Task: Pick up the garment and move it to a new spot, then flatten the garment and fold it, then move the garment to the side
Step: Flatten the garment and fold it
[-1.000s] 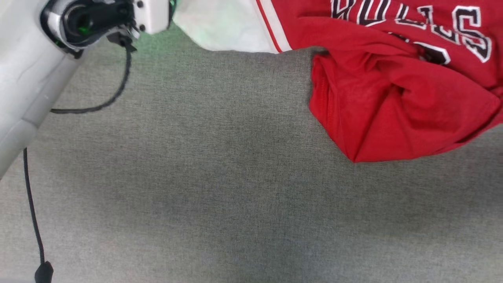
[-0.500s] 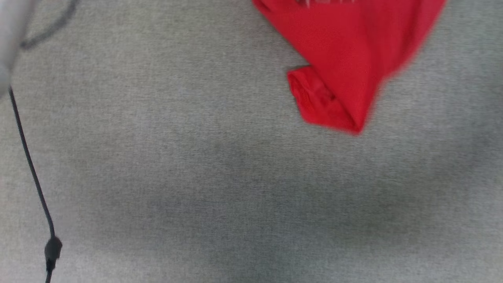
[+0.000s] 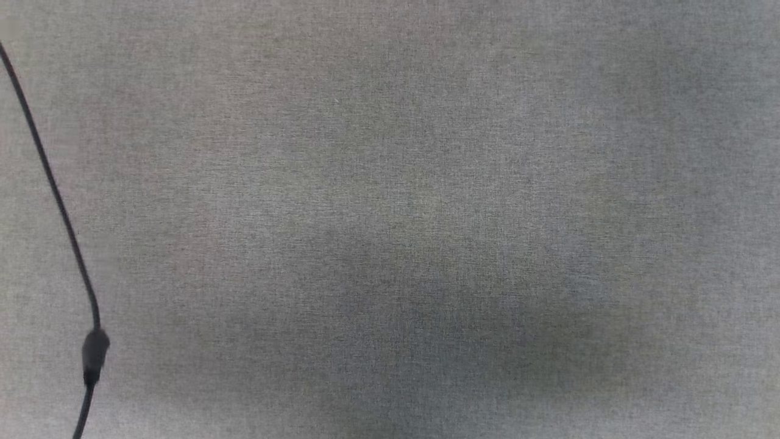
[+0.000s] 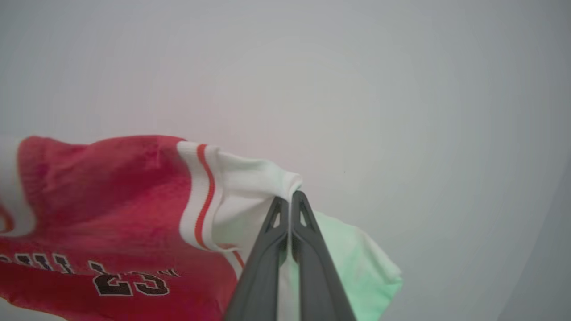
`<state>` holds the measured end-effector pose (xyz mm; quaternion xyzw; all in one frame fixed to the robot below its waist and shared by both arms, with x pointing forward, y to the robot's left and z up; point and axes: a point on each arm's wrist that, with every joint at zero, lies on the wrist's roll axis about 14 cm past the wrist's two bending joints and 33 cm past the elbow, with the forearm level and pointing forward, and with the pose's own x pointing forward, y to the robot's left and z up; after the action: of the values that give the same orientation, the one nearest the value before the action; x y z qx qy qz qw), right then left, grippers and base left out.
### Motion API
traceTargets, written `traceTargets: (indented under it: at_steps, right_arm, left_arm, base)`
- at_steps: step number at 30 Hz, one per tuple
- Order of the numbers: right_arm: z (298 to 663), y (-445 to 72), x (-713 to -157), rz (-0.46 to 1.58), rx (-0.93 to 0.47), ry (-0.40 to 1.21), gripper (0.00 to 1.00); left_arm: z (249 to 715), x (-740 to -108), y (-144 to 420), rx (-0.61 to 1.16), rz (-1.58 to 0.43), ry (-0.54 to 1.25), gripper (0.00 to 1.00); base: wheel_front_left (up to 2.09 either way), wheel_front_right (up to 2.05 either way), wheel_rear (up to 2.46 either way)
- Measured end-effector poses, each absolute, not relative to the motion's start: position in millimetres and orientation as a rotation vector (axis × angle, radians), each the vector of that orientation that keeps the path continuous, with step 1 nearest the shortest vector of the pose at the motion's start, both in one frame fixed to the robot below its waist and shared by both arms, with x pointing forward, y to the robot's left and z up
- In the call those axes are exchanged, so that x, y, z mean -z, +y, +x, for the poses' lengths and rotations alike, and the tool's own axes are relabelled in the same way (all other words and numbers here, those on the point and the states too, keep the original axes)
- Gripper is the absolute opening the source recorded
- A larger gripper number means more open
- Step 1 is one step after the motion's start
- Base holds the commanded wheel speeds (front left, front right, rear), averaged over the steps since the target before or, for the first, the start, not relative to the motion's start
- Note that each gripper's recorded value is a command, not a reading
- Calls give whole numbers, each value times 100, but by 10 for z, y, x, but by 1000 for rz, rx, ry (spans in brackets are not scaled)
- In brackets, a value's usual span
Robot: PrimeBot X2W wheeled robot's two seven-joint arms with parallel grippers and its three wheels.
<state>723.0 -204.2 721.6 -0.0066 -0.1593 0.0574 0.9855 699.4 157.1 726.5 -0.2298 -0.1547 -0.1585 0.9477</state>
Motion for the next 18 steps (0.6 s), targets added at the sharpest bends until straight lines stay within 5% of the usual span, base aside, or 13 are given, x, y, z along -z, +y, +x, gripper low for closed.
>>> traceTargets:
  at_steps: [8,18]
  right_arm:
    - [7076,-2016,-6113,-58,-158,-112,0]
    - [6129,-2153,-4838,2,-249,148,0]
  left_arm:
    - [6707,-6140,1505,358,-545,-70,0]
    - [5545,-4979,1365,400,-707,216,0]
  base:
    - [0,0,0]
    - [0,0,0]
